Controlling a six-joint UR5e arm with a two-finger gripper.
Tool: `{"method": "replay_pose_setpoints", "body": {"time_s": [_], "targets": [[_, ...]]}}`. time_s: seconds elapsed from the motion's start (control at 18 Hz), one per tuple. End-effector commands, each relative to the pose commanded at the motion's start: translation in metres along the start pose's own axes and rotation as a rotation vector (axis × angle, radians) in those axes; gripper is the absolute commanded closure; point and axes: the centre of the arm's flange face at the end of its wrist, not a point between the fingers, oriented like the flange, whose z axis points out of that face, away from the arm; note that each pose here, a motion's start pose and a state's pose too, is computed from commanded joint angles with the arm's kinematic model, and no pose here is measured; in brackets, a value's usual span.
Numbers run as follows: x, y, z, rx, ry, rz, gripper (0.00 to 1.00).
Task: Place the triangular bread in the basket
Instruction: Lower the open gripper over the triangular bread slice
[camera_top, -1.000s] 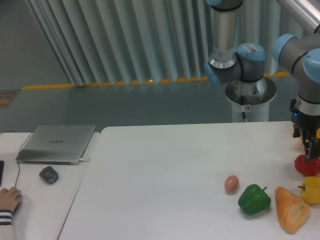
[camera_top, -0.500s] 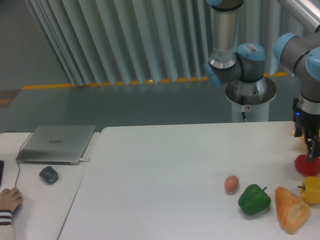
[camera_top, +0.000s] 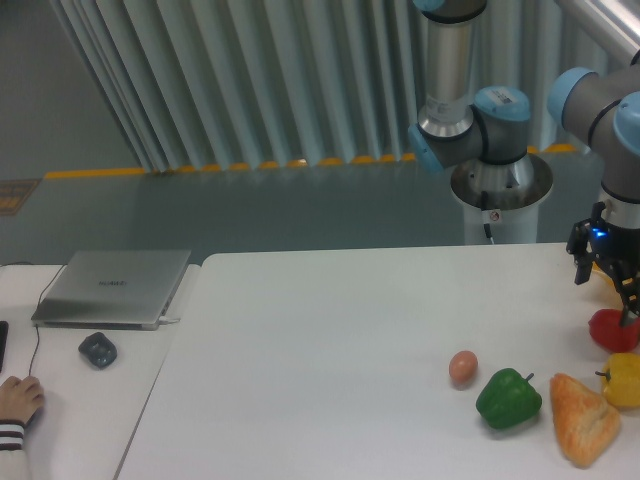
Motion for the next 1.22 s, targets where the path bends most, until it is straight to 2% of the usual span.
{"method": "replay_pose_setpoints", "body": {"time_s": [0.11,0.28,0.44,0.78,1.0,1.22], "targets": [[0.001,-0.007,0.006,-0.007,0.008,-0.012,0.0],[0.0,-0.014,0.011,-0.003,0.002,-0.081,0.0],[-0.003,-0.02,0.019,0.003,-0.007,-0.084,0.0],[-0.015,-0.055,0.055,0.031,-0.073,-0.162,0.0],[-0.025,-0.069,0.082,0.03,-0.07,-0.147,0.0],[-0.038,-0.071,0.087,0.036,-0.084,-0.147,0.0]]}}
